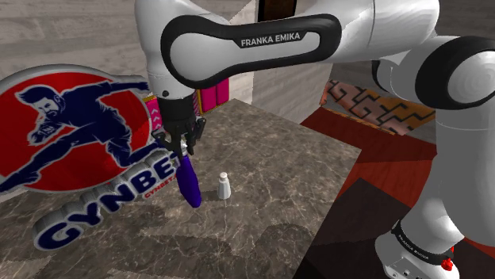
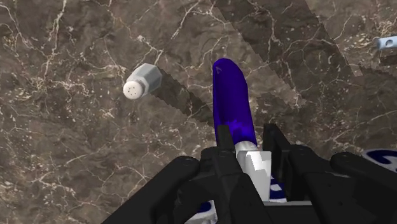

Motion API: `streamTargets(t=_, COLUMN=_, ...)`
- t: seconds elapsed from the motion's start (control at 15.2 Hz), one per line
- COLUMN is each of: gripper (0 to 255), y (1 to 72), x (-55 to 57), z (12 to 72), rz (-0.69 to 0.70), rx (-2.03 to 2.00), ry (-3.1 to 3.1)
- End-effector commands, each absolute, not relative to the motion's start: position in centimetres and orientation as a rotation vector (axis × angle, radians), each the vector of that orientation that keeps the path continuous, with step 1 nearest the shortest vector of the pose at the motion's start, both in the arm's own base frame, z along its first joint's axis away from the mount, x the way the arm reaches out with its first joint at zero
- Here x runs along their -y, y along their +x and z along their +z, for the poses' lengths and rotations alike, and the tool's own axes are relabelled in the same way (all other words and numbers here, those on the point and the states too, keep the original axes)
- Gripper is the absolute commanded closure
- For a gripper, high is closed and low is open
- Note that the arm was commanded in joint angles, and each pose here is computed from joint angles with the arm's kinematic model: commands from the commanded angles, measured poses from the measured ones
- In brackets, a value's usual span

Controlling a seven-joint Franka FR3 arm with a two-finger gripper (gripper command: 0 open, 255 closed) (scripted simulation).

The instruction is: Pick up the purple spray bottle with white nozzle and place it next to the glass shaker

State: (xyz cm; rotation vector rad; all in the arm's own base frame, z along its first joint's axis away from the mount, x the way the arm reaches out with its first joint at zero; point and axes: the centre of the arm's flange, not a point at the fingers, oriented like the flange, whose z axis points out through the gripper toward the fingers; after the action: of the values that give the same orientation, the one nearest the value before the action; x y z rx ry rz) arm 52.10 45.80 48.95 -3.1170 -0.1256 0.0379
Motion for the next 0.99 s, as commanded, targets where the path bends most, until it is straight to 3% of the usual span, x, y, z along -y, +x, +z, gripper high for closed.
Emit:
streamTargets(t=0.0, gripper=255, y=52.1, x=-45.8, z=48.0, rz=0.037, rx=0.125, ry=-3.117)
streamTargets(t=0.92, gripper=255, y=52.1, x=-45.8, z=43.3, rz=0.037, rx=0.125, ry=-3.117)
